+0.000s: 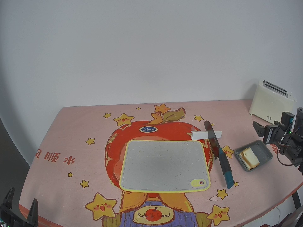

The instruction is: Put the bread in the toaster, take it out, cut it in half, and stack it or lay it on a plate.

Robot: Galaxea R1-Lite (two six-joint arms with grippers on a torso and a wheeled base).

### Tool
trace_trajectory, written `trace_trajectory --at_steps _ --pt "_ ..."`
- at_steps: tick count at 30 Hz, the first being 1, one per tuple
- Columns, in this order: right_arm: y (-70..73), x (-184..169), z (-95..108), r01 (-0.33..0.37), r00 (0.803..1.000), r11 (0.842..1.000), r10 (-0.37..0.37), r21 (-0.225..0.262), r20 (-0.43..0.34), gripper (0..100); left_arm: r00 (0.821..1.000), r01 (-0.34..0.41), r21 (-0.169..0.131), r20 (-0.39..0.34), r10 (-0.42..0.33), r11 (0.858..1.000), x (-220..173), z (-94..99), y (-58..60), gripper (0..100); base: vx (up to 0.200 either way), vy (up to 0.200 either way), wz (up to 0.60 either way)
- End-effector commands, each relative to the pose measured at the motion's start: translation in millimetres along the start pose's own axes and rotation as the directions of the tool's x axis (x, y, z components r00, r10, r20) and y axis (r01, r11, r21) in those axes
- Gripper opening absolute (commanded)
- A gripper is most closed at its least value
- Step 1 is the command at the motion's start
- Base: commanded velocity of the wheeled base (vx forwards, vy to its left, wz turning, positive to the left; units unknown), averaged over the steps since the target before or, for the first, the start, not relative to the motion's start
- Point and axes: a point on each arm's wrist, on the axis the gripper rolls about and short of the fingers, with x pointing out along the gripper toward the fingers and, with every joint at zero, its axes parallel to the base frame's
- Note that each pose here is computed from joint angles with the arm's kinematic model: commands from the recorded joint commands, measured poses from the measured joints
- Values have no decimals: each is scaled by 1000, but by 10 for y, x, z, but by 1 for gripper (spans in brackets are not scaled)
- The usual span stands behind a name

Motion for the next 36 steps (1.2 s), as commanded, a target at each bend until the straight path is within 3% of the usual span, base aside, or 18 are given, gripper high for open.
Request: trace_trajectory --at_steps 1,12,22,33,36 --pt "-111 24 23 60 998 998 -60 10 7 100 1000 1 1 -7 -1 1000 5 -51 0 100 0 0 0" --pt "-319 67 6 157 988 987 -157 33 -7 100 1000 -1 1 -7 1 1000 5 -51 0 100 0 0 0" --pt "-380 68 51 173 985 984 -173 37 15 100 1000 2 -1 -7 -2 1000 5 -51 -1 100 0 0 0" --pt "-297 52 -23 69 998 997 -69 20 -12 100 1000 1 -1 -7 -1 1000 5 -51 0 100 0 0 0" --pt "-263 13 -142 50 997 999 -50 4 -52 100 1000 4 -1 -7 -4 1000 5 -51 -1 100 0 0 0"
